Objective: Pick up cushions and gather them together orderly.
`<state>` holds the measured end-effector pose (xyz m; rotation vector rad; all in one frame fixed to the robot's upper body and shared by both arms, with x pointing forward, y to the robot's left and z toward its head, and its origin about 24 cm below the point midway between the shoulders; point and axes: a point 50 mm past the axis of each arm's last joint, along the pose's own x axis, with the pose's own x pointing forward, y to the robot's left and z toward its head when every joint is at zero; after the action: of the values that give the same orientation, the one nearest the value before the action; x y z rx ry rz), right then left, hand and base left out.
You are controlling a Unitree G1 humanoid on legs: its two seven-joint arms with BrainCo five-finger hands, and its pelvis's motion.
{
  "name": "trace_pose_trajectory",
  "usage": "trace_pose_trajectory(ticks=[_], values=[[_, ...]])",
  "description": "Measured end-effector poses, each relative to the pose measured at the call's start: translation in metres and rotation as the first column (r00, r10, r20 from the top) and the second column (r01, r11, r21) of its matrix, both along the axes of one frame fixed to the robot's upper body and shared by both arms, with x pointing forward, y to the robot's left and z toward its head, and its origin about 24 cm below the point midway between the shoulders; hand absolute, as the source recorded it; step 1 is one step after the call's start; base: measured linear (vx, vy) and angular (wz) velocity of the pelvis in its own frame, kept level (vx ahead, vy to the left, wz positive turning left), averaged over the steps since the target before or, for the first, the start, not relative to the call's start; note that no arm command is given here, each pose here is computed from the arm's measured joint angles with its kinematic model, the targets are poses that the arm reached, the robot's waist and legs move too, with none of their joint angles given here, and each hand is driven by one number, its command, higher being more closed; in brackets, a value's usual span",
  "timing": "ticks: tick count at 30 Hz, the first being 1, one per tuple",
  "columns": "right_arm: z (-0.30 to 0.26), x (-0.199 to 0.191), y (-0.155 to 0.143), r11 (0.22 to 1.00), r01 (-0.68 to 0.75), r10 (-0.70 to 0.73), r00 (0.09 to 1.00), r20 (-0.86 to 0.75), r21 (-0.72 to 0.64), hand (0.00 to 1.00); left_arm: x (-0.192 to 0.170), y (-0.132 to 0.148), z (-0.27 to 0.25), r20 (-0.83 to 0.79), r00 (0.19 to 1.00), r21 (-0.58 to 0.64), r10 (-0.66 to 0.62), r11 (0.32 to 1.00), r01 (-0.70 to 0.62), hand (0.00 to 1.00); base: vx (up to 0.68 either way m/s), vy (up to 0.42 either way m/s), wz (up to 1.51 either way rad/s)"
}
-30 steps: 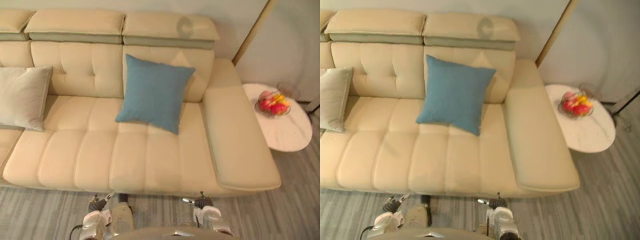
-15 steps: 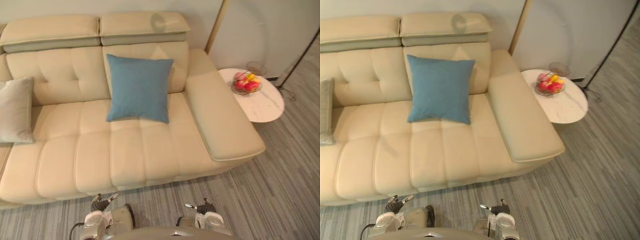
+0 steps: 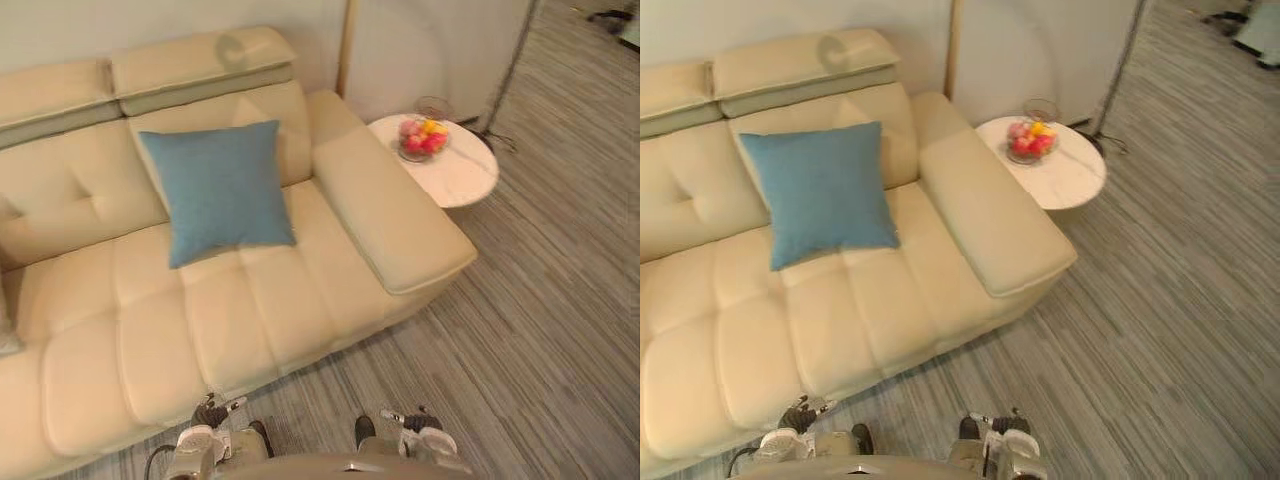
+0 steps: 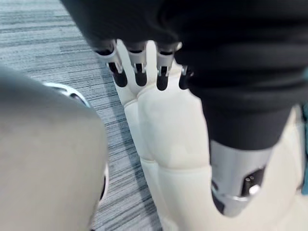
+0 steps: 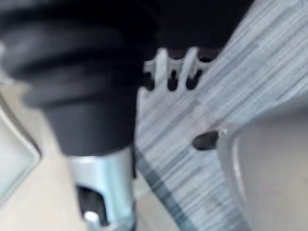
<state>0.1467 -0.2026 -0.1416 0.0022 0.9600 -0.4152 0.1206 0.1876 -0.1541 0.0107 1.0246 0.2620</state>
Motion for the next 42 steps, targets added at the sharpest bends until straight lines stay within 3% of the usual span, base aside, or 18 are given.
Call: trace_pose_trajectory(ticks=[12, 24, 30, 37, 42], values=[[-0.001, -0.013, -0.026, 0.998, 0.003, -0.006, 0.999, -0.048, -0.062, 0.00, -0.004, 0.003, -0.003, -0.041, 0.999, 0.012, -0.026, 1.000, 0.026, 0.00, -0.01, -0.131, -1.25], [-0.006, -0.023, -0.019, 0.998, 0.030, -0.035, 0.996, -0.078, -0.055, 0.00, 0.014, -0.016, 0.006, 0.066, 0.998, -0.033, 0.011, 0.999, -0.009, 0.00, 0.23, 0.030, -1.20], [-0.012, -0.039, -0.007, 0.996, 0.087, -0.089, 0.990, -0.107, -0.019, 0.00, 0.012, -0.005, 0.006, 0.060, 0.998, -0.006, 0.009, 1.000, -0.009, 0.00, 0.36, 0.301, -1.07], [-0.001, 0.002, 0.004, 1.000, 0.013, -0.013, 1.000, -0.010, -0.010, 0.00, 0.001, 0.010, 0.002, -0.007, 0.999, 0.056, -0.045, 0.997, 0.046, 0.00, 0.25, 0.075, -1.07], [0.000, -0.001, -0.010, 0.999, 0.018, -0.019, 1.000, -0.024, -0.044, 0.00, 0.000, 0.009, 0.001, -0.020, 0.999, 0.055, -0.048, 0.997, 0.049, 0.00, 0.27, -0.098, -0.53]])
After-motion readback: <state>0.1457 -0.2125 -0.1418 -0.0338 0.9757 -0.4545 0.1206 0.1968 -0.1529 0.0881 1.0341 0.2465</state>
